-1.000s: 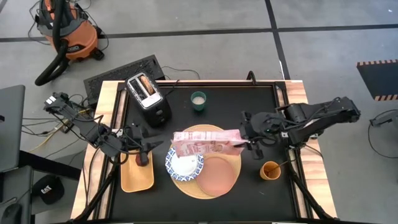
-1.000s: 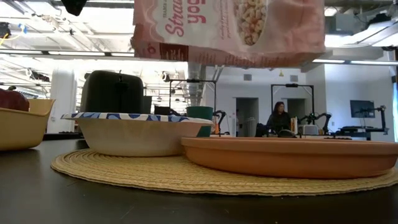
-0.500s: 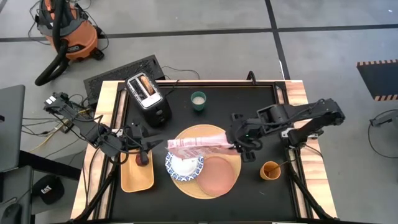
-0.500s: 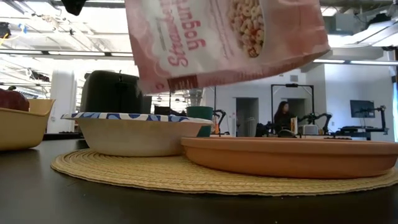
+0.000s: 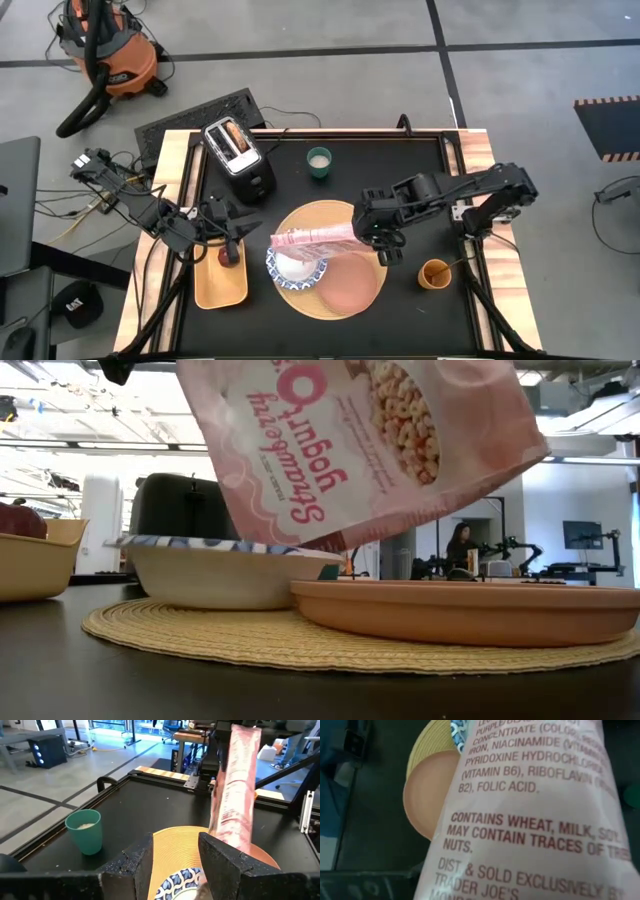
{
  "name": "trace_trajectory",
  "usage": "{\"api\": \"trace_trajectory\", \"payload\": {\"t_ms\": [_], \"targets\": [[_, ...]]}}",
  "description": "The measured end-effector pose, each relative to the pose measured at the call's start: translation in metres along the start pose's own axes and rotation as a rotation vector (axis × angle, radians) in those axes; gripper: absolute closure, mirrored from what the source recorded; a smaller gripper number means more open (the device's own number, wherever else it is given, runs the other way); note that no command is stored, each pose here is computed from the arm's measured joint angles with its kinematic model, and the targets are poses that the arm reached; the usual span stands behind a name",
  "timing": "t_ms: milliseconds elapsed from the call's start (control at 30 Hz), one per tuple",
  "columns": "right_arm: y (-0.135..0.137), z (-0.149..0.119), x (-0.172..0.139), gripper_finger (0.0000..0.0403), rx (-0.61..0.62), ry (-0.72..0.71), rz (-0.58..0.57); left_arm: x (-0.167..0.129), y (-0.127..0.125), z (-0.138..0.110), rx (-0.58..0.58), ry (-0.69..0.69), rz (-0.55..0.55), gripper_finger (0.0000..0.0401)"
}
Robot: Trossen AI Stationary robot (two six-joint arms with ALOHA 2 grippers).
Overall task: Arrange a breakfast setting
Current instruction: Pour the cereal into the bowl
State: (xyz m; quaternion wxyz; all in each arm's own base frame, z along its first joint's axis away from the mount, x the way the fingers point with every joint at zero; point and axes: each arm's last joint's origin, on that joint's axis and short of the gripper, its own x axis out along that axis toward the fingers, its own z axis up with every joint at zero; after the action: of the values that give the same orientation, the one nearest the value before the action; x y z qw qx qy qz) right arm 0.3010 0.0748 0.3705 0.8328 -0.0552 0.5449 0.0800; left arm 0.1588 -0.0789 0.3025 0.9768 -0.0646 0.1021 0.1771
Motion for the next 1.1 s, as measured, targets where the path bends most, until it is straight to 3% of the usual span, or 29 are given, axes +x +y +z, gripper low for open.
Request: {"api": "trace_trajectory", "payload": {"t_ms": [400, 867, 1100], "targets": [[0.000, 0.005, -0.022, 0.0203, 0.034, -0.039, -0.002, 0.000, 0.000, 0.000, 0.003, 0.002, 0.001, 0.0260], [0.007, 0.001, -0.024, 0.0203, 0.035, 0.001, 0.020, 0.000, 0.000, 0.000, 0.003, 0.002, 0.002, 0.0260], [0.003, 0.000, -0.023, 0.0203, 0.064, 0.012, -0.029, 0.000, 0.000, 0.000, 0.002, 0.001, 0.002, 0.0260]]}}
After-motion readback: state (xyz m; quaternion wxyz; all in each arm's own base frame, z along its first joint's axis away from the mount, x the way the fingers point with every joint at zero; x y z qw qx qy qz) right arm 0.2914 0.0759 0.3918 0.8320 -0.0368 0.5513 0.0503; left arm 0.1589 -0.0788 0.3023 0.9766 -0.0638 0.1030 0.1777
